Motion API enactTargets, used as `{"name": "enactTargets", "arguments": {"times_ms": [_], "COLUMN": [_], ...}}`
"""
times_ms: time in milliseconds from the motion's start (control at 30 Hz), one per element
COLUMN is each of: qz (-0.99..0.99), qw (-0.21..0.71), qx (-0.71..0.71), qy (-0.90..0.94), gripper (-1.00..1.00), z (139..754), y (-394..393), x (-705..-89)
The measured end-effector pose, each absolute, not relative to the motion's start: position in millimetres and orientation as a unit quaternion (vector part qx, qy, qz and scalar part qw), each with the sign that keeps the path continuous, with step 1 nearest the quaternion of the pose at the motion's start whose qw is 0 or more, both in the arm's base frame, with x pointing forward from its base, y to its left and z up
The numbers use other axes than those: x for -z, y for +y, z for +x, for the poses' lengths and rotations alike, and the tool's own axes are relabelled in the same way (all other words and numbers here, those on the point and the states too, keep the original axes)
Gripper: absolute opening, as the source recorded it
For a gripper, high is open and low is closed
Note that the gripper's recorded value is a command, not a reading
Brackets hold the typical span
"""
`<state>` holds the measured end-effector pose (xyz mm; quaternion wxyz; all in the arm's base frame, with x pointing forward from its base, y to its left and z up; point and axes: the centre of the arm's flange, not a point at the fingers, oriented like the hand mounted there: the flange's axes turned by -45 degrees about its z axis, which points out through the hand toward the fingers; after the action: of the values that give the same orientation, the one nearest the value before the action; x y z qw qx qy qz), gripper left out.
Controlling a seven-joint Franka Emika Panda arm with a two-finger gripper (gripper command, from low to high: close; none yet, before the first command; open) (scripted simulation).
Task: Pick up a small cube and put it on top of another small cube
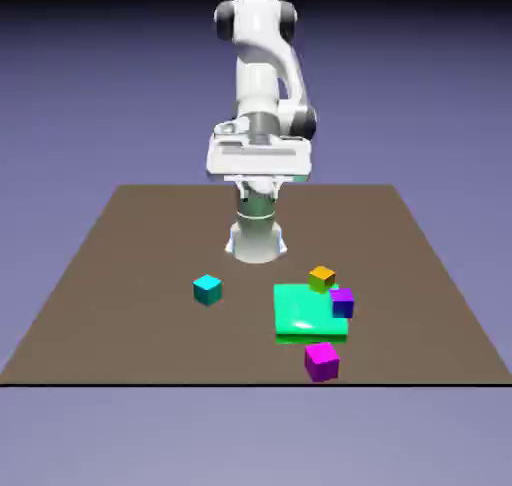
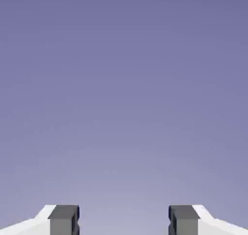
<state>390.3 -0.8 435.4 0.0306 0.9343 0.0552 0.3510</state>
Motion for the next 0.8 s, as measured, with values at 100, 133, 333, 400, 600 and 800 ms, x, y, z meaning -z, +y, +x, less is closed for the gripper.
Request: {"name": "enactTargets", "arguments": {"times_ms": [100,133,333,400,600,800], "qz": [0.956,0.960,0.947,0.930,0.884,0.884], "qw": [0.079,0.091,0.120,0.113,0.088,0.090], "qx": [-0.252,-0.217,-0.002,0.068,0.180,0.180], "qy": [0.128,0.153,0.297,0.344,0.422,0.421], "gripper": [0.00,0.00,0.00,0.00,0.00,0.00], "z": [386.1,382.5,340.2,319.3,277.8,273.1], "y": [-16.6,-22.3,-56.4,-66.5,-82.7,-92.1], "x": [-378.9,-360.4,-258.2,-228.8,-179.0,-141.3]}}
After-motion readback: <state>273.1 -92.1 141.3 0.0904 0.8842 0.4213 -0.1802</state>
